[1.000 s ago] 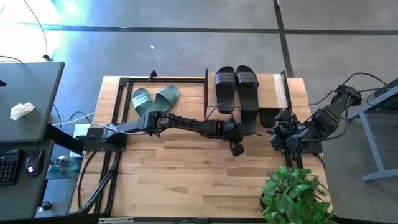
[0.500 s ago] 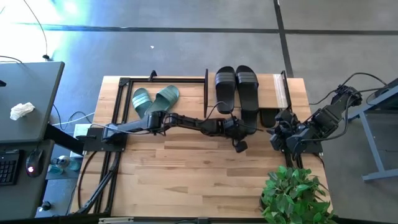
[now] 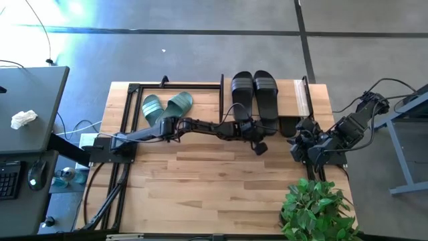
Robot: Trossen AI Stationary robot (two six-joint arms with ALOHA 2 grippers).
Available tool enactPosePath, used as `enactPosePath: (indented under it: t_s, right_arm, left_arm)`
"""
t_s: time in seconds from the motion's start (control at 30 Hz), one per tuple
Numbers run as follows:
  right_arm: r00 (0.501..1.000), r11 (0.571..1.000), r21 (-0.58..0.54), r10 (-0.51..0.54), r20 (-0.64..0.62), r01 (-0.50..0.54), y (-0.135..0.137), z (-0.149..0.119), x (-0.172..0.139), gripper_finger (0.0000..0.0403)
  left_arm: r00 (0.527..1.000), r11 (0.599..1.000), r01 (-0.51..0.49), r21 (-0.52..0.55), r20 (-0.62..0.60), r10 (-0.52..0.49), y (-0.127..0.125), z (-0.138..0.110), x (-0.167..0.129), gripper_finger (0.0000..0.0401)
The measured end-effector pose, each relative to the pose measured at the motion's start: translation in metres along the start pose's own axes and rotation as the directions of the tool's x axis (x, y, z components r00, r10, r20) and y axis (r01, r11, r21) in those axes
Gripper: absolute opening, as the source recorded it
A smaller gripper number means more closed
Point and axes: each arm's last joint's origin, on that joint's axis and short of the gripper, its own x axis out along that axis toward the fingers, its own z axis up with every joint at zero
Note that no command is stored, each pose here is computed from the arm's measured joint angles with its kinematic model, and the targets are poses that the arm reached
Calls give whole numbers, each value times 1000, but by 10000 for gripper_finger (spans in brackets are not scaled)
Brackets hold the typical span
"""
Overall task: Pick and place slides into the shelf
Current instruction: Put the black slipper under the shelf, then put the green slipper under the shelf
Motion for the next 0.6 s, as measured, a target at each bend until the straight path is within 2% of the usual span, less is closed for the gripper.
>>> enactPosePath:
  t_s: [0.1,0.27,0.43,0.6]
  right_arm:
    - [1000,1000,1,0,0,0,0,0,0,0]
    - [1000,1000,1,0,0,0,0,0,0,0]
    - [1000,1000,19,0,-1,0,0,0,0,0]
    - [1000,1000,21,5,-24,-4,0,-1,0,0]
  left_arm:
    - [1000,1000,13,-3,9,-13,2,2,0,0]
    - [990,994,110,-5,92,-109,-7,6,3,0]
    - [994,994,110,-22,25,-110,-7,-4,6,0]
    - [992,992,125,30,7,-125,-11,-6,5,0]
